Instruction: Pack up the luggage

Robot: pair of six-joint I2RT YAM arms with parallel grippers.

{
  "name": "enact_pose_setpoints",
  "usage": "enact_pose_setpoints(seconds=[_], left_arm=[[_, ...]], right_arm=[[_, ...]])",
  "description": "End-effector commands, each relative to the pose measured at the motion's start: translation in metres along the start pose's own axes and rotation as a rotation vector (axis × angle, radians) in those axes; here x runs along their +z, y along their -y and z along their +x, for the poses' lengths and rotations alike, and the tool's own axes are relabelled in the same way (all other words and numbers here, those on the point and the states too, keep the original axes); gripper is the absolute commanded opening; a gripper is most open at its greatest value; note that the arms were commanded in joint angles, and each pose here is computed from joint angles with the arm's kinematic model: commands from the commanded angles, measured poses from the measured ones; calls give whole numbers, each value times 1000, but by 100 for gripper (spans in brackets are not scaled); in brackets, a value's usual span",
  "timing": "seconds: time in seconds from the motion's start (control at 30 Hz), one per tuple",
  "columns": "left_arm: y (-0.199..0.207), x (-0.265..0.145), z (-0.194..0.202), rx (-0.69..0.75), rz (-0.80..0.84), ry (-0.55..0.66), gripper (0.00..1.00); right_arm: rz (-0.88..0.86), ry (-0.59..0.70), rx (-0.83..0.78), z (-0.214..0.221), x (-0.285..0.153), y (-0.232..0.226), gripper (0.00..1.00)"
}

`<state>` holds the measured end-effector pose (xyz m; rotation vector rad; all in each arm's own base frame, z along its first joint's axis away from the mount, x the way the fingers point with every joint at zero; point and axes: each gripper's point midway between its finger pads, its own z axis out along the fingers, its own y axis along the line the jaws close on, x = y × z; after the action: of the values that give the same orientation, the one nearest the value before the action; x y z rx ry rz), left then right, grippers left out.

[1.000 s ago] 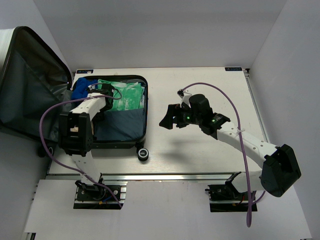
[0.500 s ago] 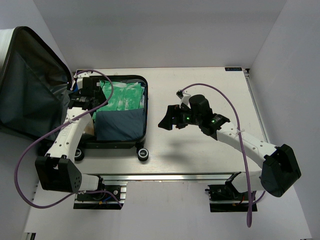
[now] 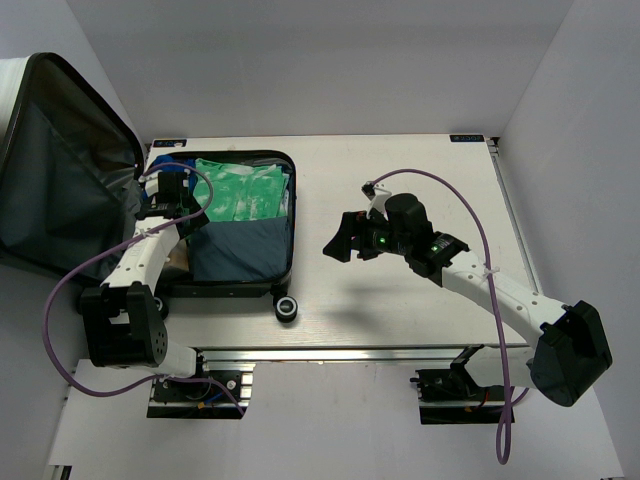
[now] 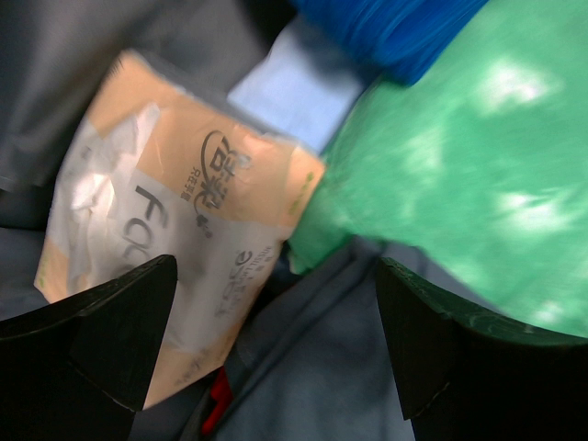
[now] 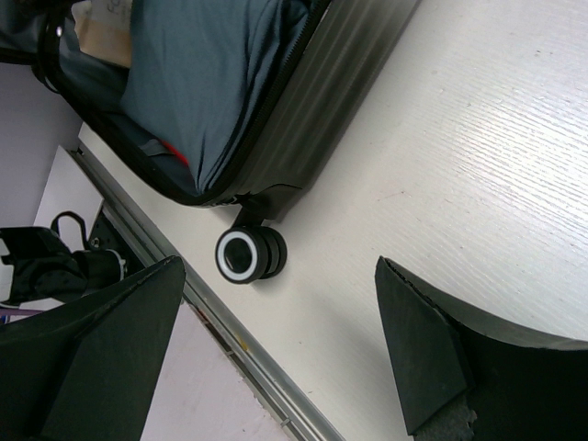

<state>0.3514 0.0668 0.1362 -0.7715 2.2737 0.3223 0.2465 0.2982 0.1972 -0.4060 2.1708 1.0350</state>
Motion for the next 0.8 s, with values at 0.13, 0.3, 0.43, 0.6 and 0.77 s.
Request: enact_pose_setpoints(seconds=[0.13, 0.3, 0.43, 0.6, 0.77], left_arm=[[2, 19, 13, -41, 48, 1, 98], [21, 10, -10, -50, 148, 33, 98], [33, -33, -55, -19, 212, 117, 98], [2, -117, -134, 1, 137, 280, 98], [-38, -177, -195, 138, -8, 474, 98]], right_arm=[[38, 38, -26, -5, -11, 5, 89], [24, 63, -32, -7, -18, 1, 89], [5, 85, -41, -11, -23, -5, 89], [-1, 100, -58, -14, -27, -6, 89], [-6, 75, -56, -8, -19, -4, 89]])
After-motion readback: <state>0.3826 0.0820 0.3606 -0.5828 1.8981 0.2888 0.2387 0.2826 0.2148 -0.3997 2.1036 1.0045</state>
